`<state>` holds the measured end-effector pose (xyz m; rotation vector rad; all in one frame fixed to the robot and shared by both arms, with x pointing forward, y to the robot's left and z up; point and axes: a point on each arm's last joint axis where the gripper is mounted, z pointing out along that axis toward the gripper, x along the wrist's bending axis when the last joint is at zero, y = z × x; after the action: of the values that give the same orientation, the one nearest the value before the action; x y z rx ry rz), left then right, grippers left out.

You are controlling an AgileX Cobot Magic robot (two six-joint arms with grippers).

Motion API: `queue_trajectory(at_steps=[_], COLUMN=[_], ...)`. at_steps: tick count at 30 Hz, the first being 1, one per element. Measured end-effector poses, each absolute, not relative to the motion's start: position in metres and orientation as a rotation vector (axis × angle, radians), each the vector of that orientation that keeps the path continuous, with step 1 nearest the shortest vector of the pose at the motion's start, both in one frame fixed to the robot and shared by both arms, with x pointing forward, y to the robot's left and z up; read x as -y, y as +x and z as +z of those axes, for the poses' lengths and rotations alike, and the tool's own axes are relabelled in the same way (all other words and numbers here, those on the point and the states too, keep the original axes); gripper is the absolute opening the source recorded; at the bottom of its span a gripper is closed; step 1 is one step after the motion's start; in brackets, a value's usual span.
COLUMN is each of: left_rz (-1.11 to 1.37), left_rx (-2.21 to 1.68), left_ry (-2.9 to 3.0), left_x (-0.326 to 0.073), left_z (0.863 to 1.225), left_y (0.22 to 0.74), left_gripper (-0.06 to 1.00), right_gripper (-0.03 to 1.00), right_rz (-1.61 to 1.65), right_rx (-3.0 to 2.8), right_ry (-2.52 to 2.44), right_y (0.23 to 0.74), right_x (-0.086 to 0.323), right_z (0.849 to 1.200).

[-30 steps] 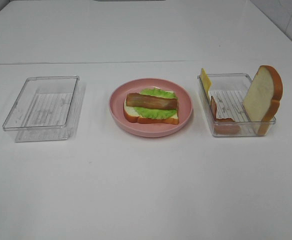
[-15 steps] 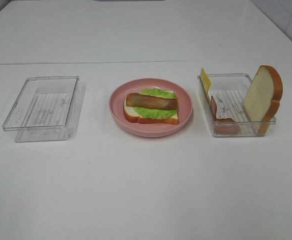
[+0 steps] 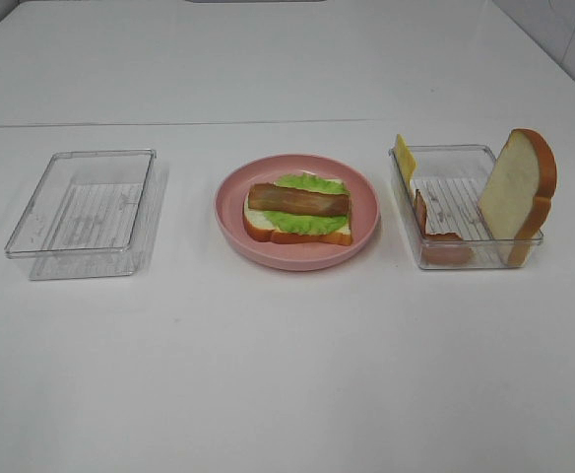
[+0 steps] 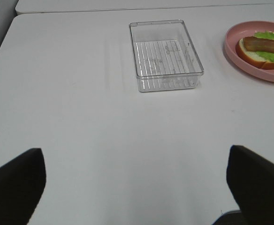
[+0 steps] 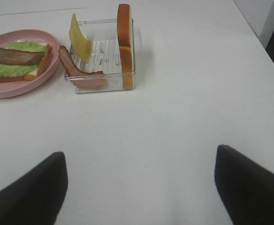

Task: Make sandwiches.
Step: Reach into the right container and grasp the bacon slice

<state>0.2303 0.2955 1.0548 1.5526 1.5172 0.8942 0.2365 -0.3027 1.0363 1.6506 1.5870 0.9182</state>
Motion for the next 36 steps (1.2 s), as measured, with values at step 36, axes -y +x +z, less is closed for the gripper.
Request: queue_trajectory(at_steps=[36], left_rz=[0.894], left_rx=[-1.517], left_ry=[1.553], left_x=[-0.296], left_z=[1.055], left_y=[0.230], left_gripper=[0.99], right_gripper=[0.80], right_rz=[0.439], right_rx=[-2.188], right_ry=[2.182], right_y=[0.545], right_x=[0.262], right_z=[1.074])
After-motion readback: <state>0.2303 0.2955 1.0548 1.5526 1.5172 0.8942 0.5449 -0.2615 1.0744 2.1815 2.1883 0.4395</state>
